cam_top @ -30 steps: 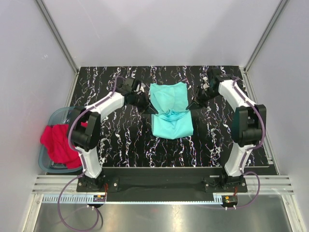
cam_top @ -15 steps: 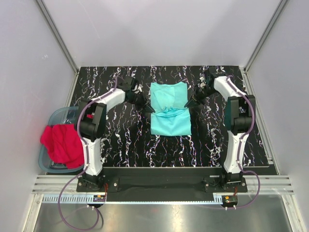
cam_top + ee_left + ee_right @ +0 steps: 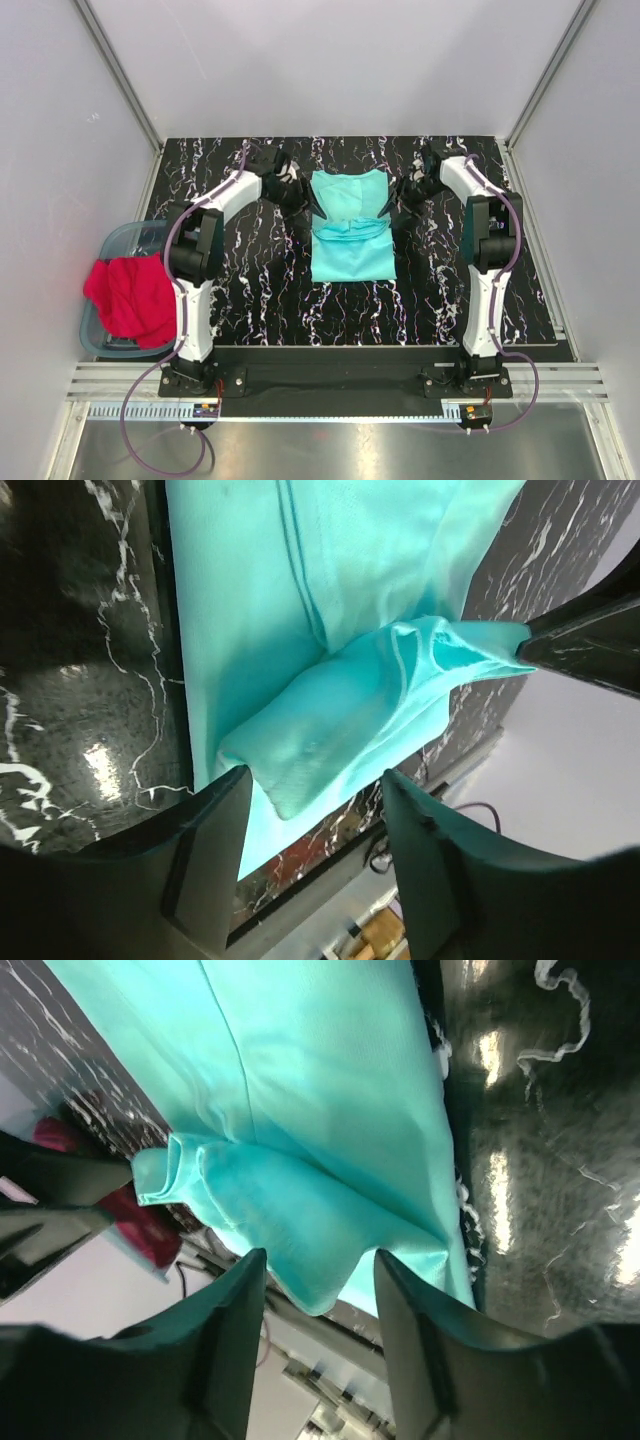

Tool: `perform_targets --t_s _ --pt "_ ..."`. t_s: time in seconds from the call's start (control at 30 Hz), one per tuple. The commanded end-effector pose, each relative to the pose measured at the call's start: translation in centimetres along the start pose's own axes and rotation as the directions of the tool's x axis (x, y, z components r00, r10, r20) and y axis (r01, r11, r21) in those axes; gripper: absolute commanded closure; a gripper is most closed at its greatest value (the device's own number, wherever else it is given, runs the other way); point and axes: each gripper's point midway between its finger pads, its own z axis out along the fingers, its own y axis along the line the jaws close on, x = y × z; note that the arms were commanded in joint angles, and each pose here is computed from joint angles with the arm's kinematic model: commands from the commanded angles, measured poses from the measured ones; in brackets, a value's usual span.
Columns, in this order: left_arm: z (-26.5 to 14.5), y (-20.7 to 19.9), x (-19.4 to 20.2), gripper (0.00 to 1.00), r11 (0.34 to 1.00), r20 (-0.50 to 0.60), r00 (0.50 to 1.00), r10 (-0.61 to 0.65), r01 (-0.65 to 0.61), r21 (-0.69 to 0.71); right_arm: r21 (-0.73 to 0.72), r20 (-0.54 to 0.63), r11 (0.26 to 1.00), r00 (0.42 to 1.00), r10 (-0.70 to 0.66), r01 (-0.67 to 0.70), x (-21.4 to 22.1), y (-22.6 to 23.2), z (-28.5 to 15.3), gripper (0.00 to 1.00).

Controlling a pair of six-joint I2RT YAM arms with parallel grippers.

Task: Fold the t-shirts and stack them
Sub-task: Fold the tshirt

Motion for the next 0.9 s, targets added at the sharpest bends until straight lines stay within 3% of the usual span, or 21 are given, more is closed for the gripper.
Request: perform_targets --t_s 0.0,0.13,0.2,0.37,0.43,0.53,0.6,0.63,0.77,0.87 --pt "-3.0 -1.1 -1.6 0.38 0.990 0.084 0.988 0.128 -0.123 -0.067 0.054 0.095 0.996 0.993 -0.077 0.072 -1.9 1.0 -2.7 0.45" --pt "-6.6 -1.9 -1.2 0.36 0.962 0.162 0.953 0.257 -0.236 -0.138 0.202 0.169 0.972 0.973 -0.155 0.120 -1.5 -0.1 -5.8 0.38" --pt "-6.6 -0.9 0.4 0.37 0.957 0.139 0.955 0.261 -0.238 -0.164 0.198 0.177 0.967 0.965 -0.195 0.160 0.2 0.8 -6.8 0.38" --pt "-4.8 -2.0 6.2 0.46 0.959 0.074 0.957 0.280 -0.276 -0.061 0.131 0.136 0.970 0.965 -0.223 0.205 5.9 2.0 -4.5 0.43" --pt "-3.3 -1.8 8.1 0.51 0.963 0.026 0.963 0.269 -0.269 -0.024 0.076 0.083 0.976 0.974 -0.209 0.203 8.7 2.1 -2.9 0.50" --pt "-1.3 -1.8 9.9 0.59 0.962 -0.024 0.962 0.273 -0.273 0.008 0.014 0.036 0.986 0.985 -0.169 0.169 10.1 2.0 -0.9 0.69" --pt "-0.4 -1.4 10.3 0.63 0.963 -0.044 0.962 0.270 -0.270 0.018 -0.012 0.033 0.987 0.986 -0.161 0.161 10.0 1.8 -0.1 0.75" --pt "0.0 -0.9 10.4 0.63 0.965 -0.055 0.963 0.263 -0.262 0.017 -0.007 0.020 0.986 0.986 -0.166 0.166 10.1 1.4 0.4 0.84" --pt "1.0 1.5 10.0 0.64 0.962 -0.062 0.962 0.266 -0.269 -0.049 0.004 -0.023 0.985 0.985 -0.173 0.173 10.4 -0.1 1.7 0.96" --pt "2.2 3.8 10.5 0.65 0.967 -0.098 0.967 0.233 -0.242 -0.081 0.011 -0.036 0.992 0.991 -0.127 0.128 10.3 -2.4 2.7 0.98"
